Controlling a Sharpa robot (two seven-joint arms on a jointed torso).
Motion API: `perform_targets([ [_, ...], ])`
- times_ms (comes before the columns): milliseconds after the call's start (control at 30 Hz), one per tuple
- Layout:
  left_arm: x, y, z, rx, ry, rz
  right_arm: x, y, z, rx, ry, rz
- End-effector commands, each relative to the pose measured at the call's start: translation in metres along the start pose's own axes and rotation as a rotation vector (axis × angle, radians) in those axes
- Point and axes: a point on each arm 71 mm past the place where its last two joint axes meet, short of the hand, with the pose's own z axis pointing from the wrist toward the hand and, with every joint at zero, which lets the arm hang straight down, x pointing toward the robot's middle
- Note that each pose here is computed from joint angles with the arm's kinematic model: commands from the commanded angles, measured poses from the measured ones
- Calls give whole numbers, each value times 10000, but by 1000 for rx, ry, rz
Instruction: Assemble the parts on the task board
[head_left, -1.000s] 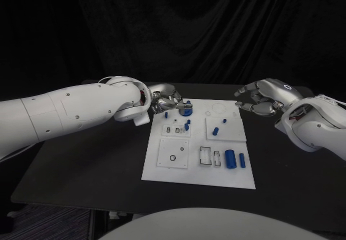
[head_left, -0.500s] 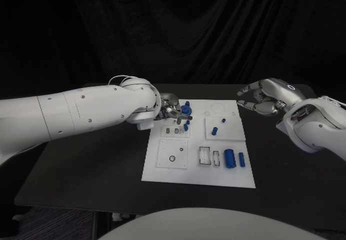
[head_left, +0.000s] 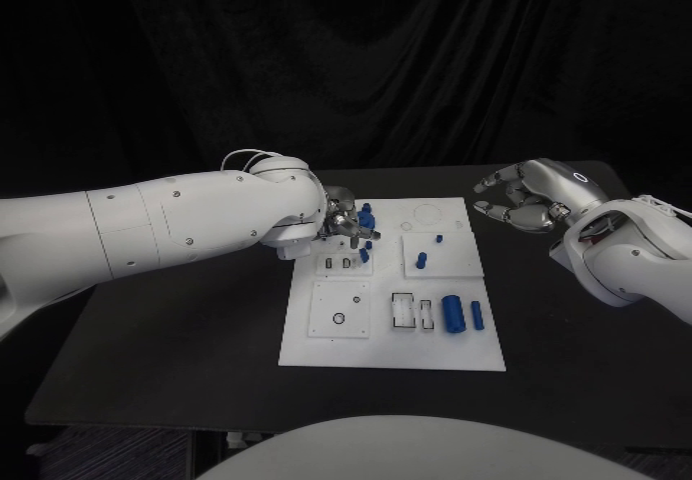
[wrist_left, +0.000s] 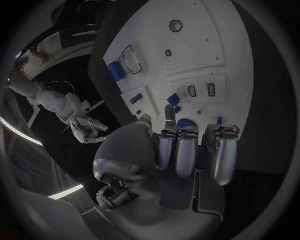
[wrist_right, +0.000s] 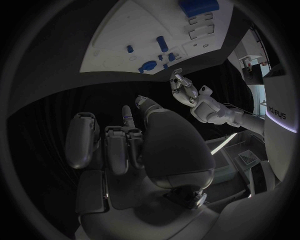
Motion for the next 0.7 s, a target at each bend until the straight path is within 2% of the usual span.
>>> perform_targets([
  [33,-16,-6,19,-18,-19,-8,-5,9,3,-9,-29,6],
  [300,-41,19,78,-31,-36,-21,3,20,14,-18,-30,6],
  [700,-7,48,127,-33,-65,16,-9,34,17,-44,-53,7],
])
